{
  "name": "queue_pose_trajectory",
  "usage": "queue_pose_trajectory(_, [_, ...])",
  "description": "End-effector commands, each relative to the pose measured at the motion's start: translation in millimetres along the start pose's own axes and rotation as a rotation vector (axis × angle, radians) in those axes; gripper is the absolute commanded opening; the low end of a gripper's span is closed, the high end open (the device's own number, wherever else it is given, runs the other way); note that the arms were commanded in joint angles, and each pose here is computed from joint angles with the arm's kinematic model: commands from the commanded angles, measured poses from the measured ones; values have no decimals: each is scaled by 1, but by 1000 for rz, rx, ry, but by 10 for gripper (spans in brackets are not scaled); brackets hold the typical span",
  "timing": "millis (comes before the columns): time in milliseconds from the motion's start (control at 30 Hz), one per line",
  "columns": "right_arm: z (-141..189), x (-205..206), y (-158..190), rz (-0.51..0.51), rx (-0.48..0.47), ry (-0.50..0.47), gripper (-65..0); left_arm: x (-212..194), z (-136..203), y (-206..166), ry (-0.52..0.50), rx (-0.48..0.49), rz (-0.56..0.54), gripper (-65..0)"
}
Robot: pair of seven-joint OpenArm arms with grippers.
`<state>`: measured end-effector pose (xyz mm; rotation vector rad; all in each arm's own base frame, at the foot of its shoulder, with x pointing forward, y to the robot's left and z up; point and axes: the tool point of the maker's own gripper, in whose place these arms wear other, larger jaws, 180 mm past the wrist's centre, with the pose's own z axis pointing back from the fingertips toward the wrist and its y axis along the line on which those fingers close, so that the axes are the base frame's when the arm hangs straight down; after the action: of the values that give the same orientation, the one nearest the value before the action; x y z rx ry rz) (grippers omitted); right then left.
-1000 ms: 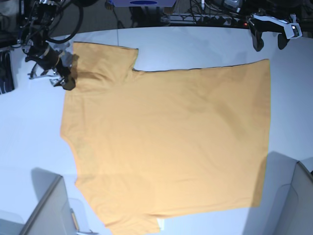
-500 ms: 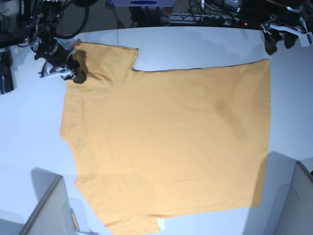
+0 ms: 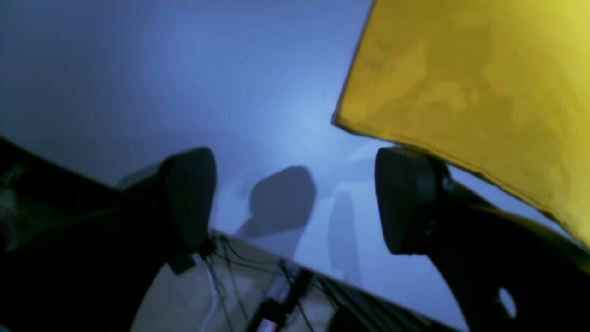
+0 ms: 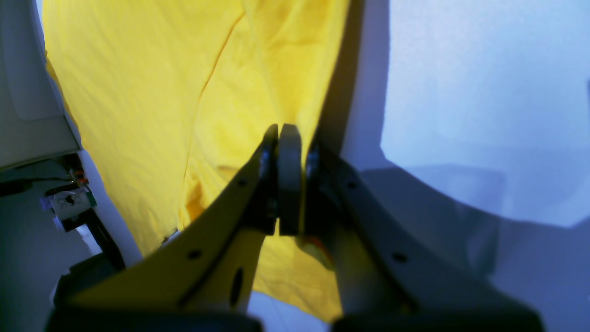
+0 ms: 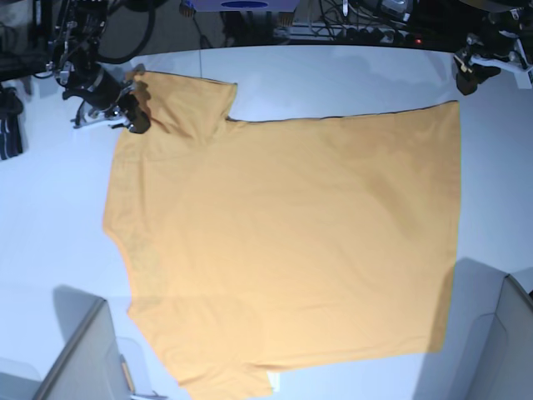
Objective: Fold the T-shirt properly
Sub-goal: 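Close both grippers on the shoulder edges and lift slightly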
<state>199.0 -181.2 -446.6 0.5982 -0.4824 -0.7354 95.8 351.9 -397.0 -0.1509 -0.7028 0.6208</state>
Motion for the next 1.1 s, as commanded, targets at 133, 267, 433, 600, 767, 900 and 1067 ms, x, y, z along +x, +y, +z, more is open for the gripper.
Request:
queue_pose_trajectory(133, [4, -1, -8, 1, -29, 8, -650, 2, -17, 0, 11, -34, 68, -133])
queue_pose_trajectory(267, [5, -1, -8, 4, -29, 7, -650, -6, -32, -11, 59, -69, 90, -133])
queue_pose_trajectory(433, [5, -1, -8, 4, -29, 7, -650, -21, -48, -41, 120, -141, 55, -133])
queue_pose_trajectory(600, [7, 0, -10, 9, -35, 6, -650, -30, -55, -55, 119, -168, 92, -133])
queue_pose_trajectory(767, [7, -1, -11, 8, -38, 7, -650, -36, -61, -55, 132, -174, 125, -133])
queue_pose_trajectory(900, [8, -3, -14, 5, -45, 12, -650, -31, -64, -59, 120, -184, 125, -137])
queue_pose_trajectory(1067, [7, -3, -14, 5, -47, 13, -650, -22, -68, -64, 99, -192, 122, -327])
